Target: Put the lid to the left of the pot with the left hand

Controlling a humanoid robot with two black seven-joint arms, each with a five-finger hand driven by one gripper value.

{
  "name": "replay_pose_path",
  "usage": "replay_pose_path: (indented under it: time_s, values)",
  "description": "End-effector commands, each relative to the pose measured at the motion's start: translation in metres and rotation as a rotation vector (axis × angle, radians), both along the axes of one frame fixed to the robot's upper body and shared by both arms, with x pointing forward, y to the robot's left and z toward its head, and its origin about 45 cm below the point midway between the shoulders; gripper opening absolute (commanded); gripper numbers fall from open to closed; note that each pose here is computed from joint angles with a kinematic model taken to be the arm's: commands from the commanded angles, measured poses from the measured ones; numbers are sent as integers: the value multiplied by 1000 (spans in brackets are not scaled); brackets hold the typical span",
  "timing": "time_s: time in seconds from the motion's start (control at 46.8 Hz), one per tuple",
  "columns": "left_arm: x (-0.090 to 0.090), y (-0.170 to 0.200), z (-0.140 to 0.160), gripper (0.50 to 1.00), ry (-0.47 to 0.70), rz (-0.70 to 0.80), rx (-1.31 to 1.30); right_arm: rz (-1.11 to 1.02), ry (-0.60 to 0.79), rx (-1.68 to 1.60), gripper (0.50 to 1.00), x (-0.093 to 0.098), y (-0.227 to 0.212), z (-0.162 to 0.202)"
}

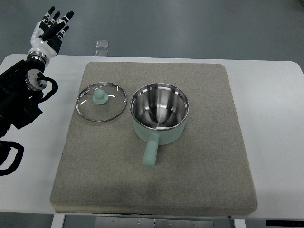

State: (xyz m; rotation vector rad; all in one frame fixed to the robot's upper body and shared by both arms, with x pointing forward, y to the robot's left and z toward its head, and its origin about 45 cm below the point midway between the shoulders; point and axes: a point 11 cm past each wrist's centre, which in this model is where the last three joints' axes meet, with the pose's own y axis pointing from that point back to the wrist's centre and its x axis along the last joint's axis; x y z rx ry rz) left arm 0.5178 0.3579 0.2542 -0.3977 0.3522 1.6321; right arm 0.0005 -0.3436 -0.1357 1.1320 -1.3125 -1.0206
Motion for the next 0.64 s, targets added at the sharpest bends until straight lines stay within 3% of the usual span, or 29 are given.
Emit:
replay_pose_path:
  time_s: [0.0, 0.299, 0.62]
  values:
    - [0, -1, 1, 996, -14, -23, -8, -1, 0, 0, 921, 0, 0, 0]
    - [0, -5, 3, 996, -34, -57, -22, -1, 0, 2, 921, 0, 1, 0]
    - [1, -8, 0, 996, -23, 8, -88, -11, -2, 1, 921, 0, 0, 0]
